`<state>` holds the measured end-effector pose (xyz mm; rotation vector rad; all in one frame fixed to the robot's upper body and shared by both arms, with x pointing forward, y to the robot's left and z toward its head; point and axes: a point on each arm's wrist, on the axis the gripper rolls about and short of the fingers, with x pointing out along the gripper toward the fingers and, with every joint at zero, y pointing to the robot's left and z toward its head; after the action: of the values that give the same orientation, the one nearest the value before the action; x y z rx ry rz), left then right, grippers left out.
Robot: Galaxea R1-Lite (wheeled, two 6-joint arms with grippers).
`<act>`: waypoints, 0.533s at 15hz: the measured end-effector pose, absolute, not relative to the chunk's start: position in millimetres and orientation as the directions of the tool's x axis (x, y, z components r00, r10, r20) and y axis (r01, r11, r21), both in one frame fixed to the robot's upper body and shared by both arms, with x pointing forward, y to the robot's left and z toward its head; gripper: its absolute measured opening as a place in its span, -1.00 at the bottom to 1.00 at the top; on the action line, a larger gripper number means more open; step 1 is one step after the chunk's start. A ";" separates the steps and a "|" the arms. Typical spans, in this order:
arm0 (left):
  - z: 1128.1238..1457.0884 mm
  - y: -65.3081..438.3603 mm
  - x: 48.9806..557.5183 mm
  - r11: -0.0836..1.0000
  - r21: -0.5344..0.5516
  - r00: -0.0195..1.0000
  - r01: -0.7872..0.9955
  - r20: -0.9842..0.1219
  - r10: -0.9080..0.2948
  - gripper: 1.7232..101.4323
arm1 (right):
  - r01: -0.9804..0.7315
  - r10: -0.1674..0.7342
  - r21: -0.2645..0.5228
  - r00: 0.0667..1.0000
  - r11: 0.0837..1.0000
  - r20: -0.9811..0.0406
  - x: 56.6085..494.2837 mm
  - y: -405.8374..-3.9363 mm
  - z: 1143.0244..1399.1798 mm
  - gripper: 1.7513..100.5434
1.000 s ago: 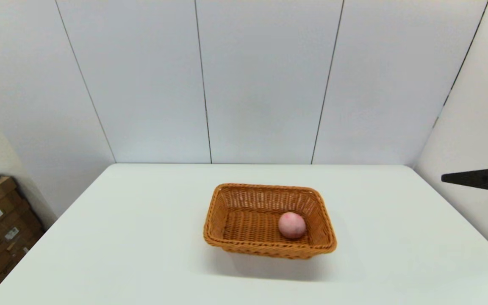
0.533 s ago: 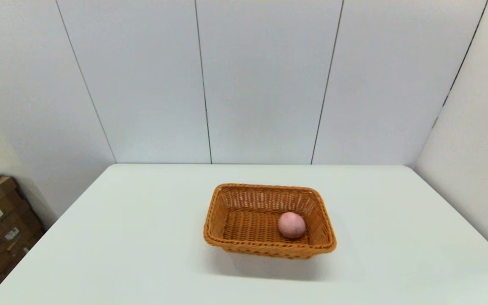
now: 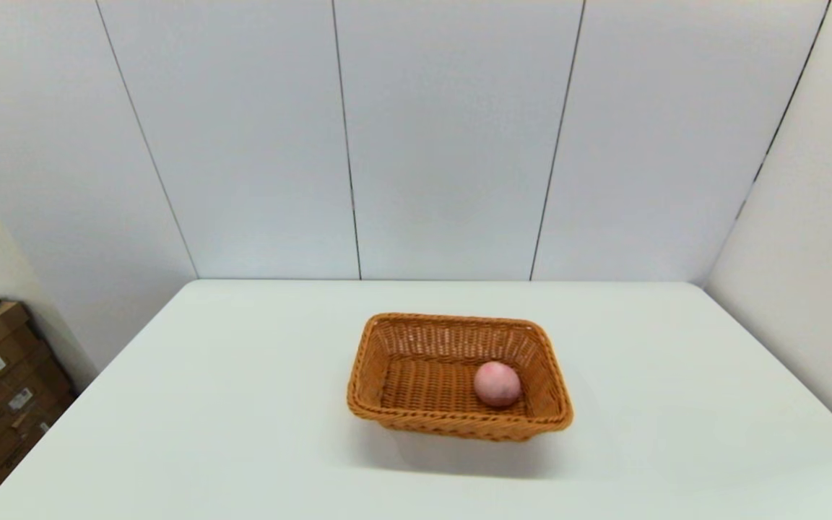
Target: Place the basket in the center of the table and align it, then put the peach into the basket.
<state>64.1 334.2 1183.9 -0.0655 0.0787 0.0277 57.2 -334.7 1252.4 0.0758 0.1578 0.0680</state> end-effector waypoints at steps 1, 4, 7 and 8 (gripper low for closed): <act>1183.9 334.2 64.1 0.997 -0.064 0.996 -0.030 -0.080 0.025 0.93 | -0.050 0.059 0.065 0.989 0.997 -0.137 53.5 -335.2 1241.2 0.93; 1183.9 334.2 64.1 0.997 -0.064 0.997 -0.031 -0.079 0.026 0.93 | 0.016 -0.014 0.015 0.995 1.000 -0.102 54.7 -337.0 1210.7 0.93; 1184.0 334.2 64.1 0.997 -0.064 0.997 -0.030 -0.079 0.025 0.93 | 0.053 -0.052 0.003 0.996 0.999 -0.070 60.3 -337.9 1194.8 0.93; 1184.0 334.2 64.1 0.997 -0.064 0.997 -0.031 -0.079 0.026 0.93 | 0.035 -0.034 0.005 0.996 0.999 -0.080 61.4 -337.5 1190.3 0.93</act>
<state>64.1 334.2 1184.0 -0.0655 0.0783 0.0282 61.4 -337.5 1190.3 0.0064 0.0803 -0.0343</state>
